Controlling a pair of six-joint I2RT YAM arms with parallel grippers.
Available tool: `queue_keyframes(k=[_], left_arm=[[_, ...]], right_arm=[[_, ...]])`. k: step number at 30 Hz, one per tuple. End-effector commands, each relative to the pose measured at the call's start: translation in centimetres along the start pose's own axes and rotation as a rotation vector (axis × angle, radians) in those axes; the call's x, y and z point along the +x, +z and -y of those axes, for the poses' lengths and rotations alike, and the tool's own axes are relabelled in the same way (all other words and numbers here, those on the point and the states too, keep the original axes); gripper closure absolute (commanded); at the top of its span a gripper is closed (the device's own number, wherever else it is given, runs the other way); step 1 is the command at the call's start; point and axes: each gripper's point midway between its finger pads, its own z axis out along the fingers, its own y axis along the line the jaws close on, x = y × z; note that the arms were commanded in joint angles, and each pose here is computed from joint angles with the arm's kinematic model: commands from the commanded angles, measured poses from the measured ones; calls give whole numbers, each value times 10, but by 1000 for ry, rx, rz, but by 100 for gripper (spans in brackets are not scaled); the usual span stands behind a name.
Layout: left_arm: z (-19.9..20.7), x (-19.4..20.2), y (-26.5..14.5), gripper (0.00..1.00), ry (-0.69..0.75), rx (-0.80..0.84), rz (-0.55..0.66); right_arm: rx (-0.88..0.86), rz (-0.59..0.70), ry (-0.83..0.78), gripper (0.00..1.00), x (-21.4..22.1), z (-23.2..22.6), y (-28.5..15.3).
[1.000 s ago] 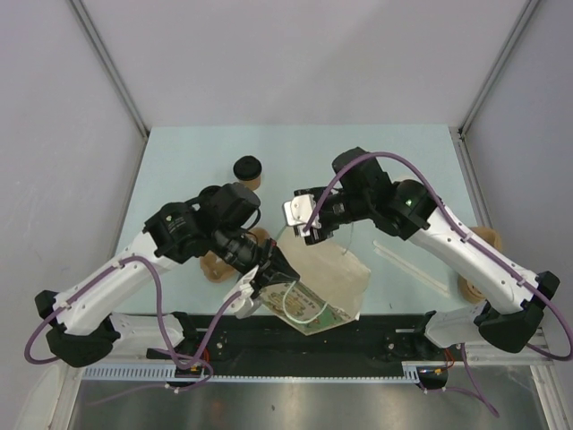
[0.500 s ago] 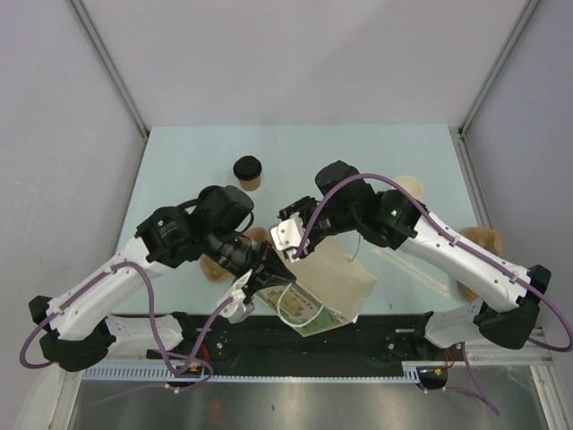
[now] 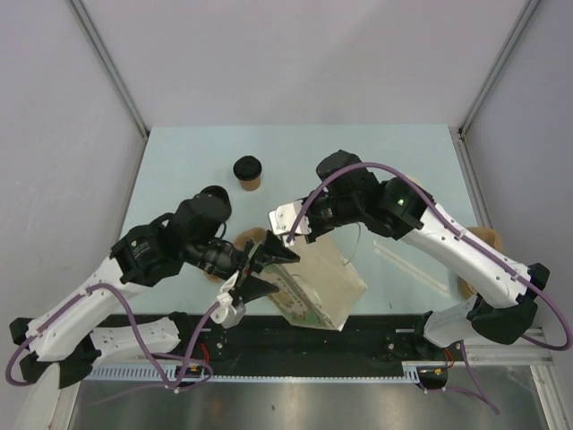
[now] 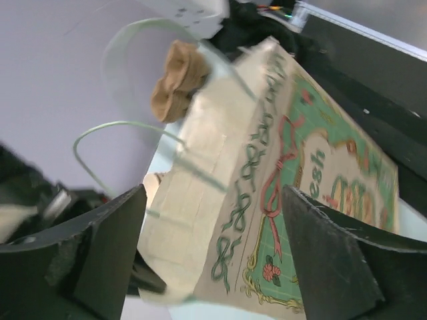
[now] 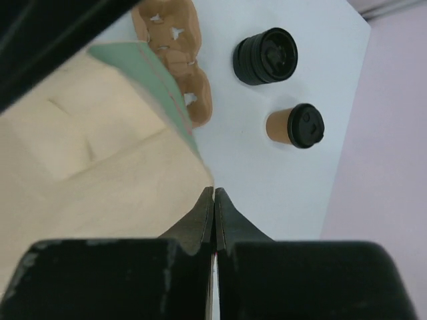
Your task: Pack the takeout coffee
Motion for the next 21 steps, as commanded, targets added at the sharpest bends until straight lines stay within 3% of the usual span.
queue_keyframes(k=[1,5,12,17,21], left_arm=[[-54,-19,-33,11,-106,-306,44],[-85,-21,-75,9,-273,-504,73],[-98,34,-131,2,-610,-848,-121],[-75,76,-135,1,-786,-877,-218],[-51,111,-134,1,-840,-847,-292]], right_arm=[[23,-78,133,100,-2,1,-35],[20,-149,259,100,10,-10,-45],[43,-232,499,100,29,-16,-59],[147,-233,681,100,31,0,-84],[220,-294,788,100,40,0,-100]])
